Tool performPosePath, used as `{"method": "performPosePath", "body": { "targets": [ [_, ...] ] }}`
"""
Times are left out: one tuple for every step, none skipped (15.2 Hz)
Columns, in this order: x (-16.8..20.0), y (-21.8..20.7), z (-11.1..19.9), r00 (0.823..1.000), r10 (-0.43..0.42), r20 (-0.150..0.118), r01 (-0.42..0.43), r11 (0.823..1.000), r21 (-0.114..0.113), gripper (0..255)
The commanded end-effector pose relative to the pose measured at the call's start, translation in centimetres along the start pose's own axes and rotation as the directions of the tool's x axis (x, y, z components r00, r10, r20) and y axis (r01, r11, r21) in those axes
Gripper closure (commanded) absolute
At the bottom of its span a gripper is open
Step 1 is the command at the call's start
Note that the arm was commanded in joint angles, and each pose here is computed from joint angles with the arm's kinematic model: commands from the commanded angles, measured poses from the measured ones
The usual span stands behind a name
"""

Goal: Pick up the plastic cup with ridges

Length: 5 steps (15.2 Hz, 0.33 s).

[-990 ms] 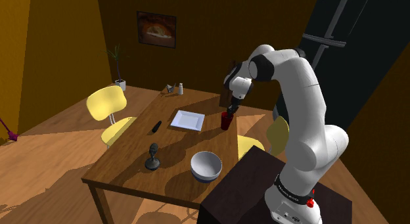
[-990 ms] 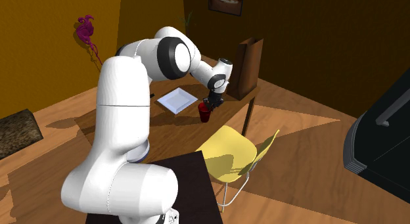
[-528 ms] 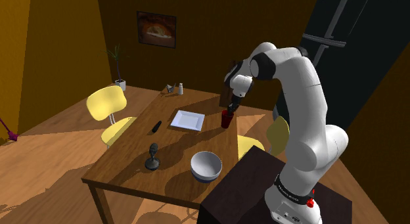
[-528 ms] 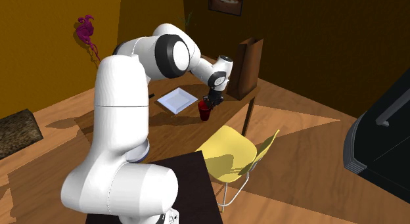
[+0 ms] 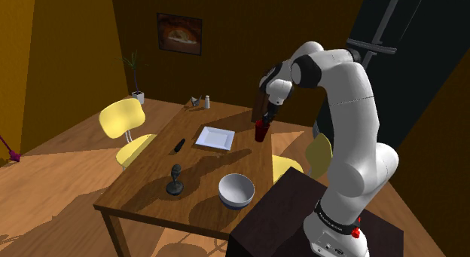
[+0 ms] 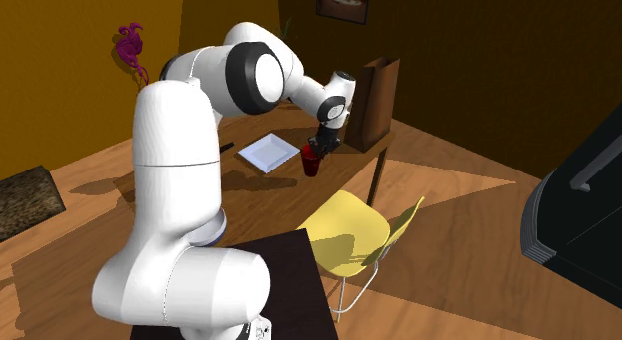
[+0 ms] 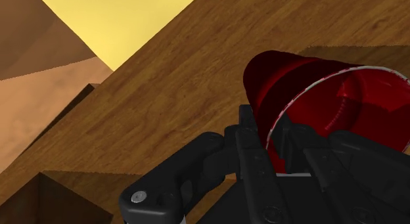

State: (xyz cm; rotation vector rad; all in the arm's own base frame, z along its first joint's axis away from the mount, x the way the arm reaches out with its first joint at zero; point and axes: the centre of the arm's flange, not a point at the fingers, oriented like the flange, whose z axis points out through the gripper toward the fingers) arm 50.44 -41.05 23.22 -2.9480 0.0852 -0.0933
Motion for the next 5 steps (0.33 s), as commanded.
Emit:
{"method": "performPosePath", "body": {
  "targets": [
    [0.1,-0.3,-1.0,1.0,0.0,0.0,0.0,1.0,0.0,255],
    [0.1,-0.4,-1.5,1.0,0.0,0.0,0.0,1.0,0.0,255],
    [0.2,-0.5,-2.0,1.0,0.0,0.0,0.0,1.0,0.0,255],
    [0.2,-0.6,-2.1,1.0,0.0,0.0,0.0,1.0,0.0,255],
    [0.2,-0.6,-2.1,1.0,0.0,0.0,0.0,1.0,0.0,255]
  ]
}}
